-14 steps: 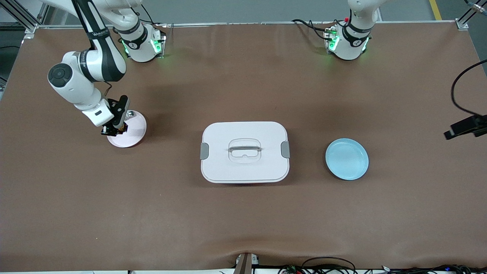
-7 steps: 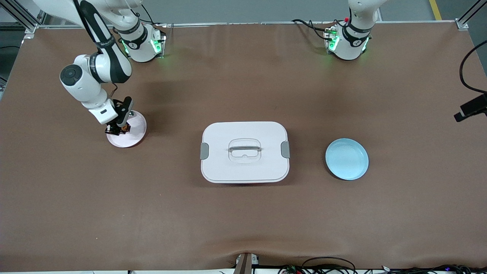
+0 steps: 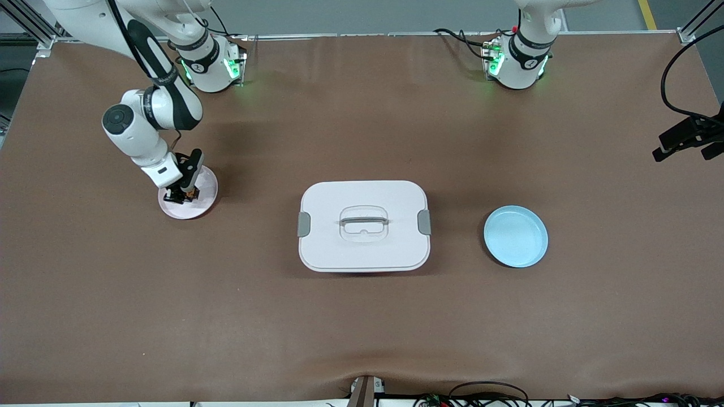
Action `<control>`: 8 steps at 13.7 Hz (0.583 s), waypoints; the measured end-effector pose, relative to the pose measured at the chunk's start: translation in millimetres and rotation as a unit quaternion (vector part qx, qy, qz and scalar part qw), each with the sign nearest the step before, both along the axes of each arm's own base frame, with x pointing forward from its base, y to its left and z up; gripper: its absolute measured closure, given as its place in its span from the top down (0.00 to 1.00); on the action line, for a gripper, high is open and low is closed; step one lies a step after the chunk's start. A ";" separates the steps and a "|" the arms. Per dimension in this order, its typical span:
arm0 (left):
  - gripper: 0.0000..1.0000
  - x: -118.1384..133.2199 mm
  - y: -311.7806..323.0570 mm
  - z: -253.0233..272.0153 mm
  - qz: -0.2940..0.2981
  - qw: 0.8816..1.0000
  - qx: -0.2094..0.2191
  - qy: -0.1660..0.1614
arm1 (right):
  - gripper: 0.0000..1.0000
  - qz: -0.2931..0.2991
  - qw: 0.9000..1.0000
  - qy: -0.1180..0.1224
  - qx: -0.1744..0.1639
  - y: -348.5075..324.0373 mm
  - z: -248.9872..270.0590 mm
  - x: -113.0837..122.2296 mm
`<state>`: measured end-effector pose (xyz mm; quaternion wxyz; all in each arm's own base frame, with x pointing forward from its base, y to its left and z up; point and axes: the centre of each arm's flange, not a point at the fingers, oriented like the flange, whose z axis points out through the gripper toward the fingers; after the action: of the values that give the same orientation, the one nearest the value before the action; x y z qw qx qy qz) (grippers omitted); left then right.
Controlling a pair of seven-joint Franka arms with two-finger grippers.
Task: Transfer orange switch to right arm and place
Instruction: 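Lower the switch onto the pink plate with the right gripper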
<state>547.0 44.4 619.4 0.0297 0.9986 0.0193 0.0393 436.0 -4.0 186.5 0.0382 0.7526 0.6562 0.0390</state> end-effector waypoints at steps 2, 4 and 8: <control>1.00 0.1 -7.0 1.1 -0.006 1.000 0.000 -0.001 | 0.43 0.001 1.000 0.003 0.000 0.4 -4.2 -1.2; 1.00 -1.5 -11.3 5.7 -0.010 1.000 0.000 -0.006 | 0.43 0.002 1.000 0.002 0.000 1.0 -5.1 -1.2; 1.00 -1.8 -31.9 18.4 -0.019 1.000 0.001 -0.018 | 0.43 0.003 1.000 -0.012 0.000 2.3 -11.7 -0.3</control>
<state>545.1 12.5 637.8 0.0300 0.9979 -0.0005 0.0572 435.7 -1.7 174.9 0.0458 0.7500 0.6581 0.0483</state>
